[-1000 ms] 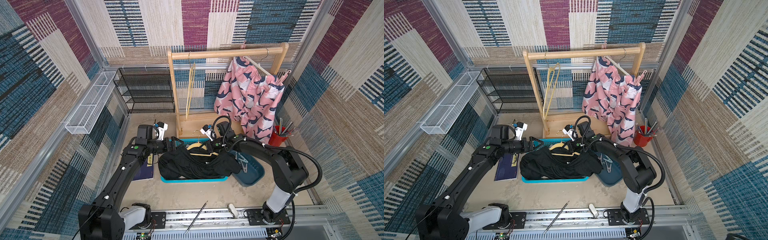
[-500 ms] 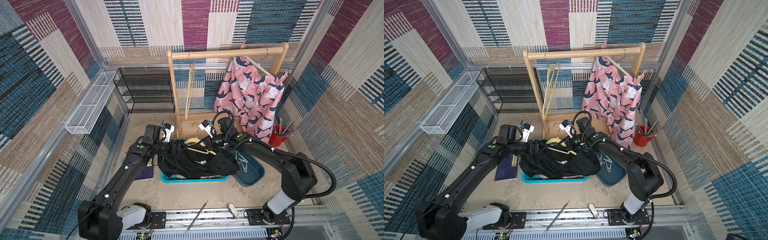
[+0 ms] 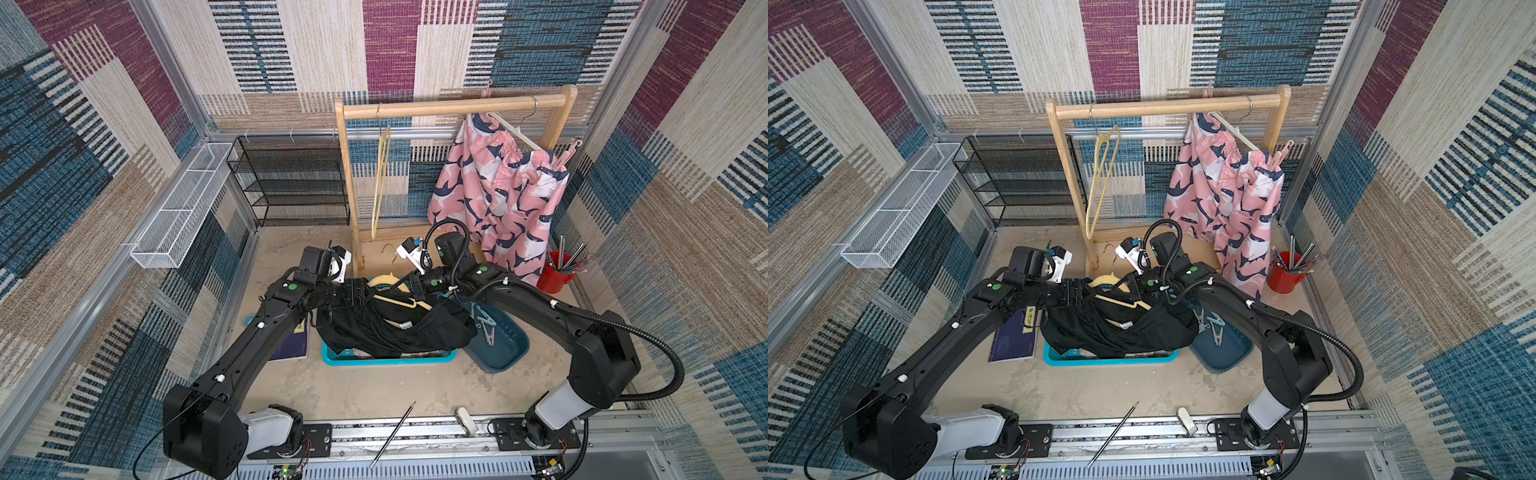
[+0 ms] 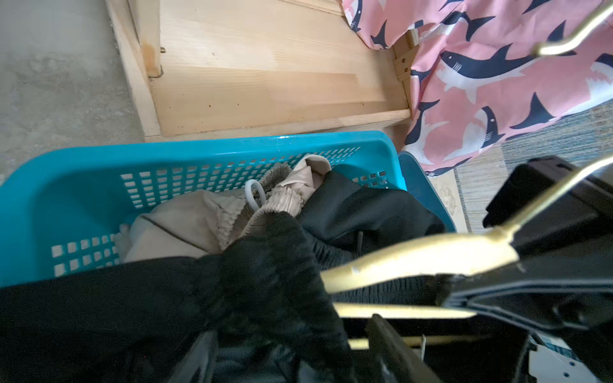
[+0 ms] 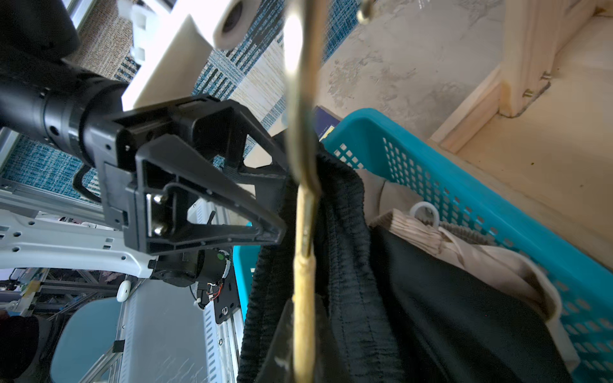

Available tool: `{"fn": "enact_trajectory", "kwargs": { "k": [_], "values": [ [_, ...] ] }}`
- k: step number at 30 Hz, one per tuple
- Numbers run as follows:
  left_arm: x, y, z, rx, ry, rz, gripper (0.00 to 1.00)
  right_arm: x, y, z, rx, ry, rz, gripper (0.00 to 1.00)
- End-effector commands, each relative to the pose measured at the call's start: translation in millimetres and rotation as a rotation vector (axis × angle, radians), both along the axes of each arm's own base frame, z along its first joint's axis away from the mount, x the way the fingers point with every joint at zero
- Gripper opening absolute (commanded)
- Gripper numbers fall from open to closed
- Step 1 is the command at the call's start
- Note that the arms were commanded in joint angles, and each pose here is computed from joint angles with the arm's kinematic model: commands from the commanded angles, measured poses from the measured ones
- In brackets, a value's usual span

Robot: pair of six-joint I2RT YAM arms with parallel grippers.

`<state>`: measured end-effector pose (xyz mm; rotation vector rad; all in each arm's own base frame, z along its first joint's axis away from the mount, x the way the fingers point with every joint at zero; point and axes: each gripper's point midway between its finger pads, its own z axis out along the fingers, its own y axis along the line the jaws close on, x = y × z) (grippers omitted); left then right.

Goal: Remove the clothespins securing shorts to the hanger
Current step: Pick up the hanger from the basket, then remove the shorts from the hanger.

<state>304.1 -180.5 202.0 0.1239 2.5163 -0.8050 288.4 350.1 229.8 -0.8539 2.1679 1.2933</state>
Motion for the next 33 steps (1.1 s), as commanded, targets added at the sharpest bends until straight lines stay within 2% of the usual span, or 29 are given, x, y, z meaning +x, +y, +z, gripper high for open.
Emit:
{"fn": "enact_trajectory", "kwargs": {
  "k": [1, 8, 15, 23, 28, 33],
  "values": [
    [4.4, 0.5, -0.5, 0.007, 0.002, 0.020, 0.73, -1.2, 8.7, 13.4, 0.045, -0.022, 0.014, 0.00],
    [5.5, 3.0, -11.5, 0.034, 0.019, 0.025, 0.42, -4.8, 8.3, 25.0, 0.055, -0.042, 0.018, 0.00],
    [9.0, 9.5, -7.7, 0.068, -0.008, 0.046, 0.01, -8.9, 4.3, 28.9, 0.046, -0.057, 0.023, 0.00],
    [18.3, 22.7, 8.3, 0.127, -0.065, 0.083, 0.00, -25.1, -1.9, 17.8, 0.046, -0.043, 0.066, 0.00],
    [28.6, 27.4, 17.4, 0.124, -0.081, 0.101, 0.00, -28.9, -8.1, -3.2, 0.007, -0.038, 0.063, 0.00],
    [35.6, 42.1, 16.6, 0.145, -0.076, 0.133, 0.00, -32.7, -14.3, -4.4, 0.011, -0.055, 0.072, 0.00]
  ]
}}
